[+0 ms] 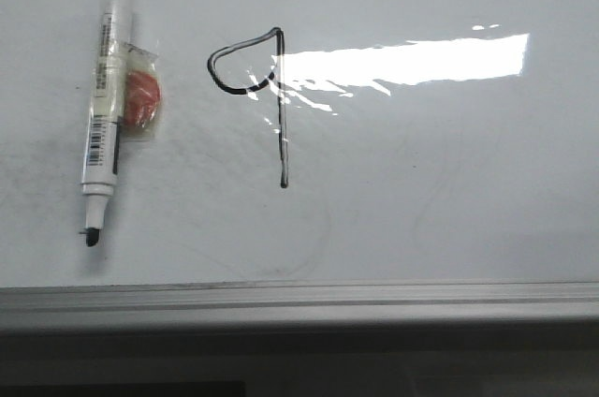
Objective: Write number 9 on whiteboard
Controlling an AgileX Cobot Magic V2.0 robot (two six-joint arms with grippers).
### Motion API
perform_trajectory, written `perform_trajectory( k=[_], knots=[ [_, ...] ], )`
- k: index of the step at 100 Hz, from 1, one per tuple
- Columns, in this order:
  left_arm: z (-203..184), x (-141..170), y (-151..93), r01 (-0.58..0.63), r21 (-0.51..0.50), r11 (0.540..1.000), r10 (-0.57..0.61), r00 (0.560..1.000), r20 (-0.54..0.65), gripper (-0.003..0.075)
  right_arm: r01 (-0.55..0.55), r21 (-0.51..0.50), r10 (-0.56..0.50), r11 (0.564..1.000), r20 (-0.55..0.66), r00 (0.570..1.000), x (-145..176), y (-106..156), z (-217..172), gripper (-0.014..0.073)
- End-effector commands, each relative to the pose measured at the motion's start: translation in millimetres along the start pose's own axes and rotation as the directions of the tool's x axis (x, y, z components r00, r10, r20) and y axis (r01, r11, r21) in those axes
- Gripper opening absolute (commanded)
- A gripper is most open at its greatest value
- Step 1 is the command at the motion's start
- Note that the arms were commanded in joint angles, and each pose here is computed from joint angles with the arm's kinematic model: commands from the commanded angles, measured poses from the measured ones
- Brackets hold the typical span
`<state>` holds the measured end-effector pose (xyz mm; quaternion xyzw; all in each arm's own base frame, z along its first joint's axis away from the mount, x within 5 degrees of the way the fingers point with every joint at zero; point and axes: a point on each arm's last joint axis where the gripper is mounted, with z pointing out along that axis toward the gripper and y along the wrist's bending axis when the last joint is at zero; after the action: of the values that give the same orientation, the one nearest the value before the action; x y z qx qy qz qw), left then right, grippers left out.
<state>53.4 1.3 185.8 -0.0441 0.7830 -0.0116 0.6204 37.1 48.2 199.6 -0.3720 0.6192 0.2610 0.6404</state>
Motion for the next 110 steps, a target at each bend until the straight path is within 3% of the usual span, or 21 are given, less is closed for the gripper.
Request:
perform_trajectory(
  k=[1, 85, 96, 110],
  knots=[
    [2.2, 8.8, 0.8, 0.015, 0.001, 1.0, -0.015, 1.0, 0.025, -0.002, 0.018, -0.009, -0.018, 1.0, 0.048, 0.999, -2.5, 1.4, 1.0, -0.0064],
    [2.0, 8.2, 0.7, 0.015, 0.001, 1.0, -0.015, 1.0, 0.027, -0.002, 0.018, -0.002, -0.018, 1.0, 0.046, 0.999, -2.4, 0.9, 1.0, -0.0064],
    [2.0, 8.2, 0.7, 0.015, 0.001, 1.0, -0.015, 1.0, 0.027, -0.002, 0.018, 0.056, -0.02, 0.998, 0.036, 0.999, -1.8, -2.7, 0.9, -0.0064],
    [2.0, 8.2, 0.7, 0.015, 0.001, 1.0, -0.015, 1.0, 0.027, -0.002, 0.001, 0.217, -0.003, 0.976, 0.011, 1.0, -0.2, -12.7, -0.5, -0.0064]
  ],
)
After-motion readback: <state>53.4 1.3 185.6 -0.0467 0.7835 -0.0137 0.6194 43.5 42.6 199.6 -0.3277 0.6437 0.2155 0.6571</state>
